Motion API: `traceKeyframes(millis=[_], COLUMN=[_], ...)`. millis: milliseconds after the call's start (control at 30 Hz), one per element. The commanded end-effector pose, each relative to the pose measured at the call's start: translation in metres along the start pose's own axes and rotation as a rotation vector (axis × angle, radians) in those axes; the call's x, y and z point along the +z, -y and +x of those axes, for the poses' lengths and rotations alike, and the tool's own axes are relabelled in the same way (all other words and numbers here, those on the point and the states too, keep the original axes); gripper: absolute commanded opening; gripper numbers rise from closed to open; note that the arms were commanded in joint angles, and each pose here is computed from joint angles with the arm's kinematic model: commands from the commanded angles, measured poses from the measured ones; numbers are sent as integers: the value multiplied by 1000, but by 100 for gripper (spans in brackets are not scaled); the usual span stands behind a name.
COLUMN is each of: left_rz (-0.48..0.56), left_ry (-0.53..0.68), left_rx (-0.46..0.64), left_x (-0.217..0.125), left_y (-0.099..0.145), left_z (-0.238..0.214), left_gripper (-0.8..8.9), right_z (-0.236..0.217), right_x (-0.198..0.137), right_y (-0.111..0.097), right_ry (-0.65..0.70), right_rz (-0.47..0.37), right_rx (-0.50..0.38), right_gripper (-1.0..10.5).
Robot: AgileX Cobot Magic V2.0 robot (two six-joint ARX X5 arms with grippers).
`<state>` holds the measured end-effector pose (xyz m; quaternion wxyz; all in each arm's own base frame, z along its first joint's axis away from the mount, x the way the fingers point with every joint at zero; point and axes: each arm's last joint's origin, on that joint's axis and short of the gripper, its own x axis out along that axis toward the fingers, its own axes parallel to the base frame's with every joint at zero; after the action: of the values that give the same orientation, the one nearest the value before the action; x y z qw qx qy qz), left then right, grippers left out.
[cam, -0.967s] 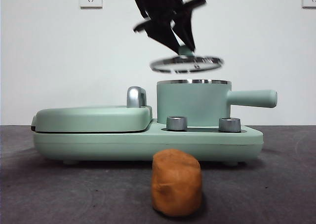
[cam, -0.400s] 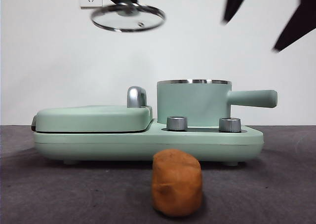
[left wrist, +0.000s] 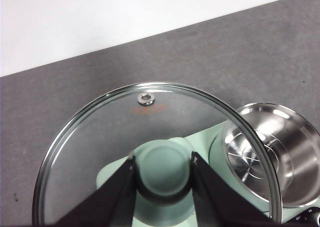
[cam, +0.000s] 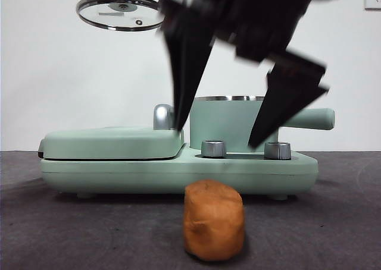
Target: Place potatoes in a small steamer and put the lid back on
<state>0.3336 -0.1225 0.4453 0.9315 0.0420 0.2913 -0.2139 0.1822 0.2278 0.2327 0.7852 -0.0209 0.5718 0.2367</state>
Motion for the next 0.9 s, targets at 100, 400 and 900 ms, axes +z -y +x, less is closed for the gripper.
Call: traceKeyframes(millis=[100,400,900], left_rz=[9,10,8], left_ry=[62,61,58], left_rx=[-2,-2,1], left_x=[10,10,9], left_y=[1,1,-1], left_z=[-7,-7,-7], left_gripper=[6,6,6], right_z=[33,61,-13], right_x=[0,-3,64], right_y=[-10,-11,3], right_ry=[-52,-139,-176], right_rz=[9,12,-39], right_rx=[-63,-58,35], right_gripper=[467,209,115])
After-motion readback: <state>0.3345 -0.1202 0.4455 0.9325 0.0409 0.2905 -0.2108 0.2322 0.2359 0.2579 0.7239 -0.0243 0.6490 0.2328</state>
